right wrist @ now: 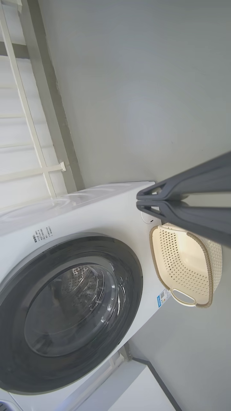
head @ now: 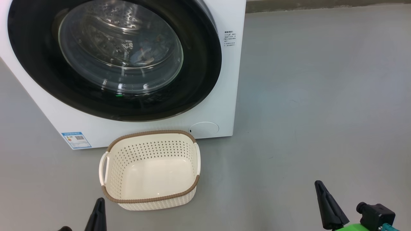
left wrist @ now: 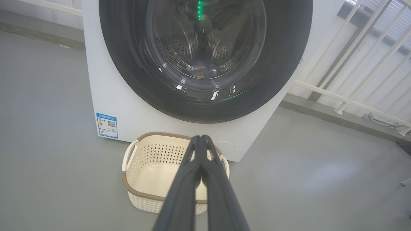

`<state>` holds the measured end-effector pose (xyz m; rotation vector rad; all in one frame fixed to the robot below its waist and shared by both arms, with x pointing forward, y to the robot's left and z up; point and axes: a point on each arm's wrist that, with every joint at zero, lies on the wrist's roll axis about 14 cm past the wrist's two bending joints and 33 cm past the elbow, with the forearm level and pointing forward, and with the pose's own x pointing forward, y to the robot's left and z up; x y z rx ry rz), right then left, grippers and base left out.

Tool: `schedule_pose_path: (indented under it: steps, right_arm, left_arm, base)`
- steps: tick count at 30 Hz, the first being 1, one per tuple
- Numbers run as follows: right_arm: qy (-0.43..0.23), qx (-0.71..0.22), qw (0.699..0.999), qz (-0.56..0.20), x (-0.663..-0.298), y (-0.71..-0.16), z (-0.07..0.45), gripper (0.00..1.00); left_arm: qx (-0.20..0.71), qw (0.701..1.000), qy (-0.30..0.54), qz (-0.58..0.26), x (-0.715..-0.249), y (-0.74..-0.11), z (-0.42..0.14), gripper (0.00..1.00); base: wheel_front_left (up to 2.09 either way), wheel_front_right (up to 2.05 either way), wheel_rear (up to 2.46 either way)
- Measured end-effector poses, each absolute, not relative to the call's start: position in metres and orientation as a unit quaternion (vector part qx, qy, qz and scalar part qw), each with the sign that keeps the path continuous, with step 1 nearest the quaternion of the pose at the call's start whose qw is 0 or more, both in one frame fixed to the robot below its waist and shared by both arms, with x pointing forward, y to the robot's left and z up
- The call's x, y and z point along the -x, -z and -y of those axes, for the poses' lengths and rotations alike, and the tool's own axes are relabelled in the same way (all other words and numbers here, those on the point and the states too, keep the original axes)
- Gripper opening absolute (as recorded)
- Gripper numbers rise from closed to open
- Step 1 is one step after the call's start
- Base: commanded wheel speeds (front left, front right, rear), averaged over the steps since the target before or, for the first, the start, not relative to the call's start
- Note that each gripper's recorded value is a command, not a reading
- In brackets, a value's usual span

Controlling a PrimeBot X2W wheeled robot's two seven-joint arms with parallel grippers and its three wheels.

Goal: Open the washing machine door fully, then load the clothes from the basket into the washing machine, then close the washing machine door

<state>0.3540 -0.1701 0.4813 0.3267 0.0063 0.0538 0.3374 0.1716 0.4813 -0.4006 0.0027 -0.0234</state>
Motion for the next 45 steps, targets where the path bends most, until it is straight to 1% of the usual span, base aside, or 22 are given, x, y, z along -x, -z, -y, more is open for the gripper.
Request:
schedule_pose_path:
  steps: [15,35,39,45]
  right_arm:
    - [-0.007,-0.24,0.971,-0.016,-0.354,-0.476,0.178,0.0]
    - [0.014,-0.35,0.936,-0.024,-0.358,-0.475,0.185,0.0]
    - [0.029,-0.409,0.912,-0.031,-0.358,-0.471,0.192,0.0]
    - [0.03,-0.438,0.898,-0.027,-0.362,-0.474,0.194,0.0]
  left_arm:
    - [0.275,0.961,-0.002,-0.014,-0.342,-0.477,-0.176,0.0]
    - [0.374,0.927,-0.018,-0.03,-0.346,-0.472,-0.18,0.0]
    - [0.431,0.901,-0.025,-0.033,-0.351,-0.472,-0.183,0.0]
    - [0.459,0.887,-0.029,-0.038,-0.351,-0.469,-0.184,0.0]
  base:
    - [0.0,0.0,0.0]
    - [0.0,0.0,0.0]
    - [0.0,0.0,0.0]
    - [0.0,0.0,0.0]
